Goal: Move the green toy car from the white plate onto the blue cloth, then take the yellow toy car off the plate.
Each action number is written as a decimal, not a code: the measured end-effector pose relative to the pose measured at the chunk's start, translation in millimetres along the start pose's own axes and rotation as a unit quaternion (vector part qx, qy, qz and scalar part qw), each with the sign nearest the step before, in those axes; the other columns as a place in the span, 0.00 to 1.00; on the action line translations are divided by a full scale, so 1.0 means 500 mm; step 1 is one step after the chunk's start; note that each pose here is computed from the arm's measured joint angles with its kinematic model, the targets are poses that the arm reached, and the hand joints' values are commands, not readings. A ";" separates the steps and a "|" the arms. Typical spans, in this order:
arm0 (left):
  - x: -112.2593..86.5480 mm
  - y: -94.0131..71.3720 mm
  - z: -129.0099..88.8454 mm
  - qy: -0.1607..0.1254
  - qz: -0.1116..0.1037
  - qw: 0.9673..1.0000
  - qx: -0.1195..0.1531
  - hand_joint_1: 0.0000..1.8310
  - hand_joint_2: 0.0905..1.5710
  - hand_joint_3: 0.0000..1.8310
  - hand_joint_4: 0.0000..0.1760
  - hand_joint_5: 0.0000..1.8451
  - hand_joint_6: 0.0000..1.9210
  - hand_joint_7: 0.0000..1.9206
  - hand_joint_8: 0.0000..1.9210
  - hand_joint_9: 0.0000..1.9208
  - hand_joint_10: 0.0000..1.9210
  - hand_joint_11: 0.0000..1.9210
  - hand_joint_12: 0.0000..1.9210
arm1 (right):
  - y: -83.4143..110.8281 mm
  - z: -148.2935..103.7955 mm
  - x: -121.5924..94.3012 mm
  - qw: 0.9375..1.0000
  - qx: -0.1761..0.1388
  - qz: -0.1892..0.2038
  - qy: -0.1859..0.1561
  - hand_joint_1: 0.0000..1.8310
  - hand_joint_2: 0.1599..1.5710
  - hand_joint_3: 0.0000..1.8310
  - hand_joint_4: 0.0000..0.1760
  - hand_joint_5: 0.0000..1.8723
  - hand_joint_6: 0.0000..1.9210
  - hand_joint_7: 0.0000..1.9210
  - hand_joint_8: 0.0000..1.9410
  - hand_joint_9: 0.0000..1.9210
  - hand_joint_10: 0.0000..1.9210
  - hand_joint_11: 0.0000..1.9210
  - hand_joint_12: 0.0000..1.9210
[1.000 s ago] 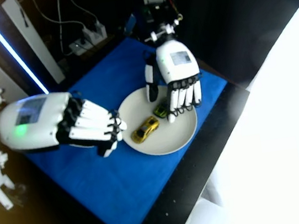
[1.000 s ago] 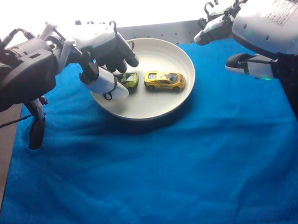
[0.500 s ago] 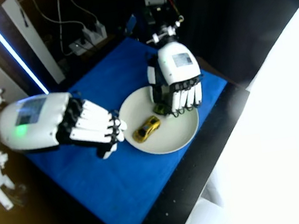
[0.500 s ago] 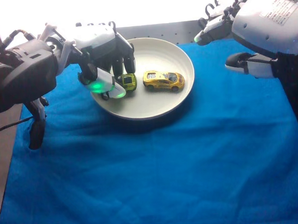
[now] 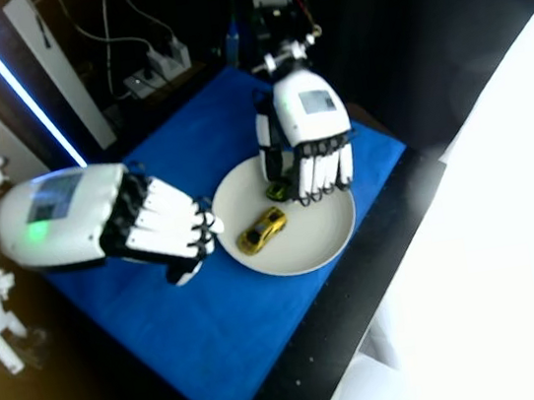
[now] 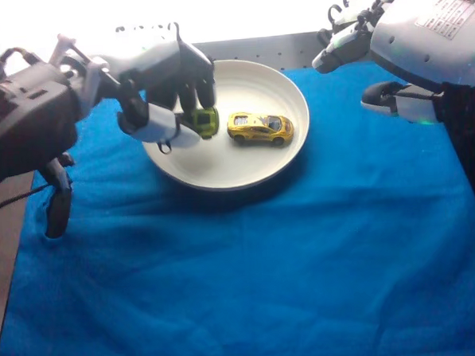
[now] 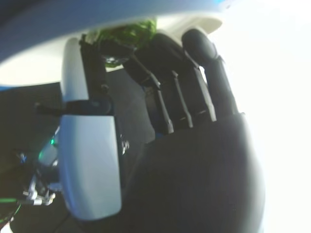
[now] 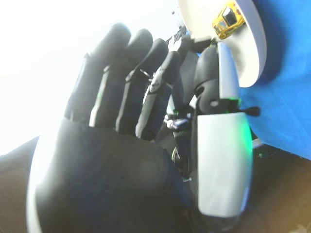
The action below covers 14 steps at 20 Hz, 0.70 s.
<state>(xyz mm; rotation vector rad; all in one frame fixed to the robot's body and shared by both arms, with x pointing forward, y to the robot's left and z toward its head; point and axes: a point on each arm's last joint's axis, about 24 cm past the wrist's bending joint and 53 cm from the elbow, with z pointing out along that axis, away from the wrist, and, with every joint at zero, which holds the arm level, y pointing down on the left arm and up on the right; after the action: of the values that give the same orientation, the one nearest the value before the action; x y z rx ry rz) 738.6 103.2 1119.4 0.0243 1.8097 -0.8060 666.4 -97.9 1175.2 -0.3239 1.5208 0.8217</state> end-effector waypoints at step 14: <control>0.003 -0.085 -0.214 -0.024 0.043 0.996 0.074 0.69 0.72 0.00 0.00 0.46 0.50 0.49 0.67 0.42 0.73 0.33 0.93 | 0.004 0.000 0.001 1.000 0.000 0.006 0.000 0.73 0.62 0.00 0.00 0.45 0.00 0.28 0.59 0.25 0.78 0.21 0.99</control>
<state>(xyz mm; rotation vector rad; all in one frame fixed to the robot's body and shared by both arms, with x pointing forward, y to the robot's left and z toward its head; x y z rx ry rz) 632.7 126.5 1157.6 0.1779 1.6899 -0.8700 665.1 -96.3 1175.2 -0.3150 1.5234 0.8305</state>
